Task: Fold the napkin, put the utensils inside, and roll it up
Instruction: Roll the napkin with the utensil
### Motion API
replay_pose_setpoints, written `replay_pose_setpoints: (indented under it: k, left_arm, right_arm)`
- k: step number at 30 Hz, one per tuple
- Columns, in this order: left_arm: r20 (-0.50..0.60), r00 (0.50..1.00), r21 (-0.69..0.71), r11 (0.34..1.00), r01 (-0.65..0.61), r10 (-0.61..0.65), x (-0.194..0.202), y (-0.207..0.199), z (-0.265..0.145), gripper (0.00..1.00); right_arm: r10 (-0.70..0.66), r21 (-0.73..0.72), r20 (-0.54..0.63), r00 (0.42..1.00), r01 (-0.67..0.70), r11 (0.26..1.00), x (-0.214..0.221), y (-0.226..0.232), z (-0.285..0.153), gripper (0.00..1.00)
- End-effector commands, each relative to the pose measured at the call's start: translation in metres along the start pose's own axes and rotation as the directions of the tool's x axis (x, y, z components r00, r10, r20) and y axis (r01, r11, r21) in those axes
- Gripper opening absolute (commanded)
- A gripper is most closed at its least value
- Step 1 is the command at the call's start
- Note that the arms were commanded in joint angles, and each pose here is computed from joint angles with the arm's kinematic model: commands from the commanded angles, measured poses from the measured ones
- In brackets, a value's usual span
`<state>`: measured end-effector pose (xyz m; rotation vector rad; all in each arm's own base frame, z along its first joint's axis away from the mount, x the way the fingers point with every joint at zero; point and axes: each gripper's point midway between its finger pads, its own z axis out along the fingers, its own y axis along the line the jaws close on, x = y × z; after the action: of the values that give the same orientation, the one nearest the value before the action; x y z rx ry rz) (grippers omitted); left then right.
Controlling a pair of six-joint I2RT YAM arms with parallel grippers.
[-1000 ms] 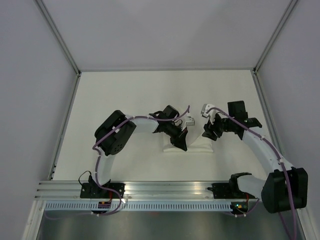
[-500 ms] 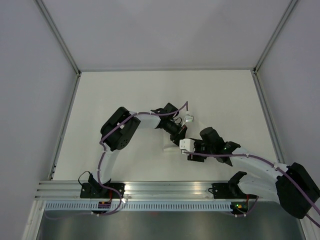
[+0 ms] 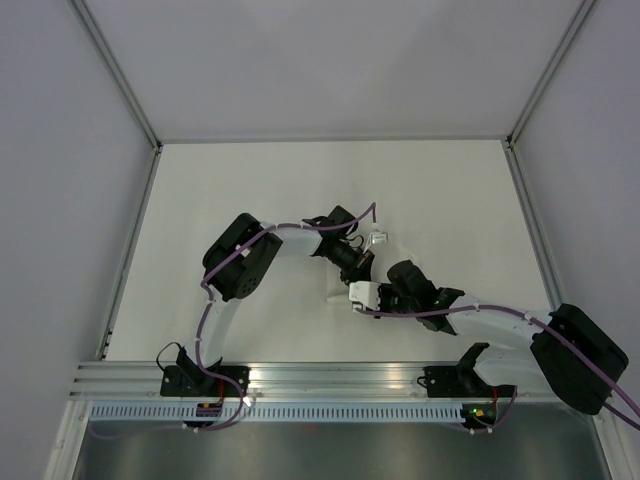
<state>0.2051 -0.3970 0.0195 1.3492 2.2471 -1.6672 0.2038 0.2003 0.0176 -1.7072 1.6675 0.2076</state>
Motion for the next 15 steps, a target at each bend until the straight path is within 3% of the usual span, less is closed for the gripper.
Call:
replay_pose_setpoints:
  k: [1,2,5,11,15]
  left_arm:
    - [-0.088,0.987,-0.170,0.978,0.120,-0.137,0.046,0.040,0.004,0.08]
    - [-0.080,0.987,-0.176,0.977,0.121,-0.136,0.044,0.039,0.003,0.11]
    - [-0.020,0.997,-0.212,0.974,0.073,-0.079,0.025,0.036,-0.006,0.21]
    - [0.135,0.990,-0.230,0.973,-0.007,0.039,-0.027,0.015,-0.035,0.28]
    - [0.179,0.980,-0.263,0.964,-0.040,0.090,-0.044,0.009,-0.052,0.31]
  right_arm:
    - [0.005,0.015,-0.023,1.000,-0.004,1.000,0.007,0.001,0.002,0.22]
    - [0.004,0.010,-0.025,1.000,-0.003,1.000,0.008,0.002,0.001,0.14]
    - [0.003,-0.025,-0.044,0.999,-0.004,1.000,0.014,0.011,0.000,0.06]
    - [0.021,-0.101,-0.044,0.999,-0.025,0.995,0.014,0.025,-0.002,0.03]
    - [0.029,-0.154,-0.042,0.999,-0.035,0.988,0.013,0.032,-0.003,0.01]
